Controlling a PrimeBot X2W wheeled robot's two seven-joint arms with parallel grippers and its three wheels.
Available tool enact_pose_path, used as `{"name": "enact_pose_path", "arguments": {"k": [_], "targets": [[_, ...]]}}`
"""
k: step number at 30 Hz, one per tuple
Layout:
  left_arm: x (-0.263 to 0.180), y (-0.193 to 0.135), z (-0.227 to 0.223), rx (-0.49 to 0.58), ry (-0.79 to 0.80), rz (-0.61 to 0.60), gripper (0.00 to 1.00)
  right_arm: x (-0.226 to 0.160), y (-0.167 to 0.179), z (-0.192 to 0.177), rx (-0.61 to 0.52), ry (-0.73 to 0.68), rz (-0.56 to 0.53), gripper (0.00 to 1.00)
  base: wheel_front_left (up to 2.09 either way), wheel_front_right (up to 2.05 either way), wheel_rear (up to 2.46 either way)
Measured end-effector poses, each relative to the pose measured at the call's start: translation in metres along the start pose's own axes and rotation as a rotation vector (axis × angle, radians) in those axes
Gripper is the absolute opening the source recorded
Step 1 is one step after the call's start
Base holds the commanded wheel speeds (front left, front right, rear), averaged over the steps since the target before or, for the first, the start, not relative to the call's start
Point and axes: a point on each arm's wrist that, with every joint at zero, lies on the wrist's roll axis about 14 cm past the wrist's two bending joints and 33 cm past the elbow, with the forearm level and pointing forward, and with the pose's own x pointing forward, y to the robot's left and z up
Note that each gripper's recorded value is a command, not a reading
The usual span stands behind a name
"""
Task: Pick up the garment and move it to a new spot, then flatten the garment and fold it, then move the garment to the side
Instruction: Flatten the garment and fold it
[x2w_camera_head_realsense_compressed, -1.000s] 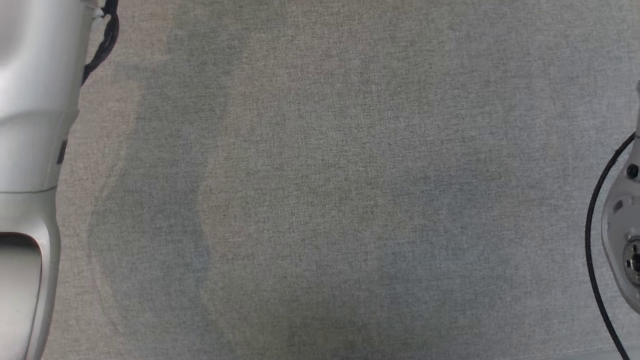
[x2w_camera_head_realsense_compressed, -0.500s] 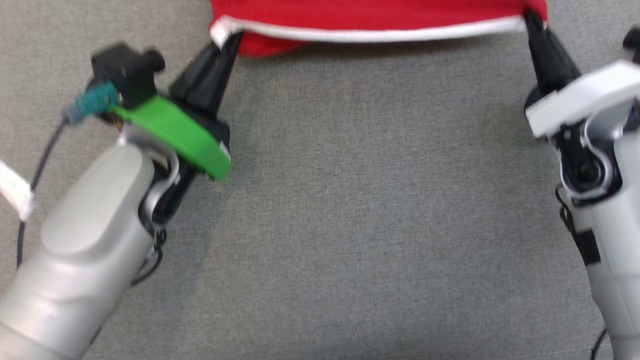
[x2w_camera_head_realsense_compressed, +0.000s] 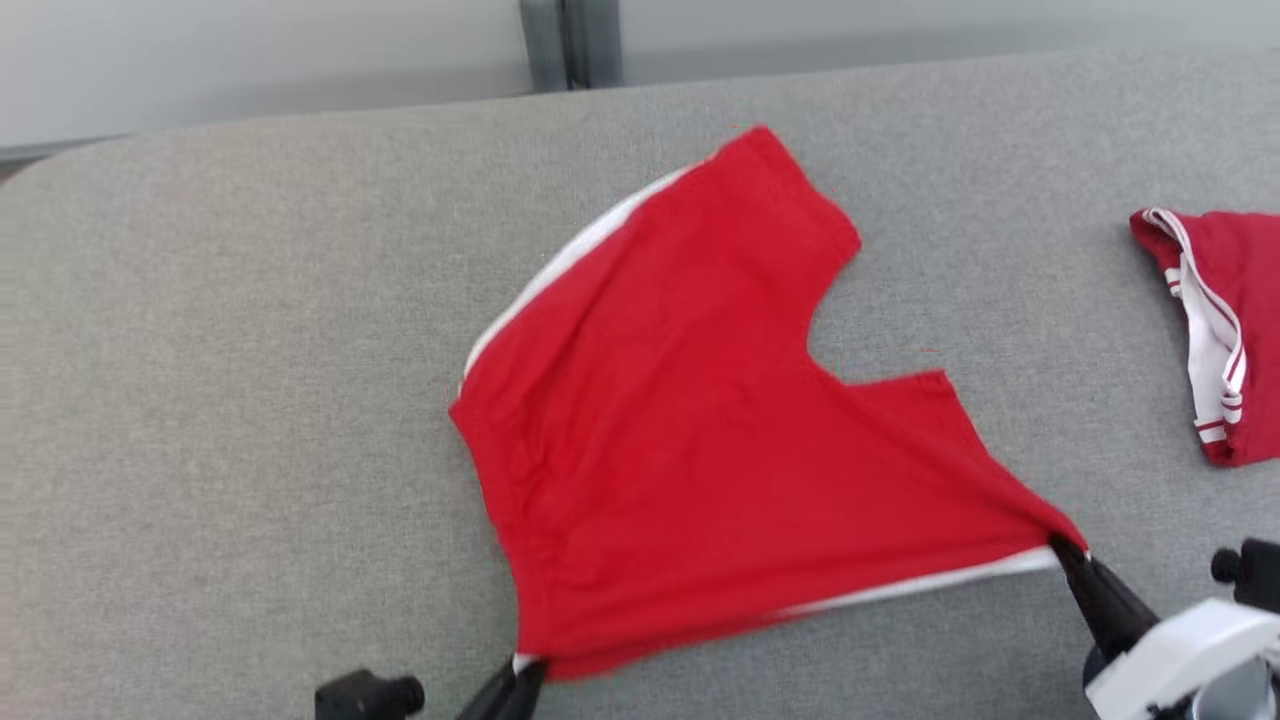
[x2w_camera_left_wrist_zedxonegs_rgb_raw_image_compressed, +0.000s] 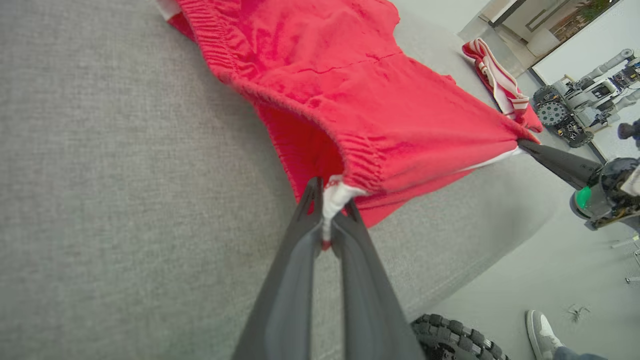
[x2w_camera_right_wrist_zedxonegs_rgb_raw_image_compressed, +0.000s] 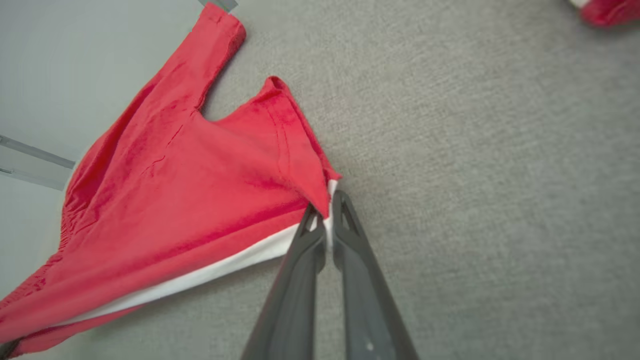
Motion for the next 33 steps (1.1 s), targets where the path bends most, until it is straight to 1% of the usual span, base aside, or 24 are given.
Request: {"name": "enact_pose_path", "arguments": {"k": [3, 5, 7, 10, 13, 14, 16, 18, 22, 24, 28, 33], "targets": [[-0.025, -0.015, -0.015, -0.064, 0.005, 0.023, 0.00, -0.029, -0.008, -0.008, -0.002, 0.014, -0.025, 0.00, 0.00, 0.00, 0.00], [-0.035, -0.025, -0.018, -0.096, -0.015, 0.022, 0.00, -0.043, -0.012, -0.004, -0.002, -0.005, -0.038, 0.00, 0.00, 0.00, 0.00], [-0.039, -0.028, -0.012, -0.104, -0.053, 0.028, 0.00, -0.048, -0.011, 0.000, -0.013, -0.009, -0.032, 0.00, 0.00, 0.00, 0.00], [-0.043, -0.029, -0.001, -0.111, -0.111, 0.034, 0.00, -0.042, 0.004, 0.015, -0.055, -0.018, 0.013, 0.00, 0.00, 0.00, 0.00], [-0.042, -0.029, 0.014, -0.144, -0.168, 0.036, 0.00, -0.022, 0.028, 0.037, -0.107, -0.027, 0.080, 0.00, 0.00, 0.00, 0.00], [-0.038, -0.030, 0.021, -0.147, -0.187, 0.026, 0.00, -0.013, 0.036, 0.048, -0.128, -0.040, 0.101, 0.00, 0.00, 0.00, 0.00], [-0.027, -0.036, 0.039, -0.189, -0.228, -0.014, 0.00, 0.002, 0.045, 0.066, -0.191, -0.041, 0.119, 0.00, 0.00, 0.00, 0.00], [-0.014, -0.037, 0.048, -0.207, -0.219, -0.041, 0.00, 0.021, 0.059, 0.079, -0.214, -0.028, 0.153, 0.00, 0.00, 0.00, 0.00], [0.010, -0.027, 0.061, -0.224, -0.202, -0.050, 0.00, 0.064, 0.080, 0.098, -0.310, 0.016, 0.184, 0.00, 0.00, 0.00, 0.00], [0.019, -0.017, 0.064, -0.216, -0.184, -0.036, 0.00, 0.087, 0.087, 0.094, -0.327, 0.062, 0.194, 0.00, 0.00, 0.00, 0.00], [0.033, 0.008, 0.076, -0.219, -0.204, 0.027, 0.00, 0.131, 0.108, 0.083, -0.355, 0.147, 0.227, 0.00, 0.00, 0.00, 0.00], [0.039, 0.036, 0.078, -0.218, -0.202, 0.102, 0.00, 0.172, 0.125, 0.056, -0.401, 0.248, 0.251, 0.00, 0.00, 0.00, 0.00]]}}
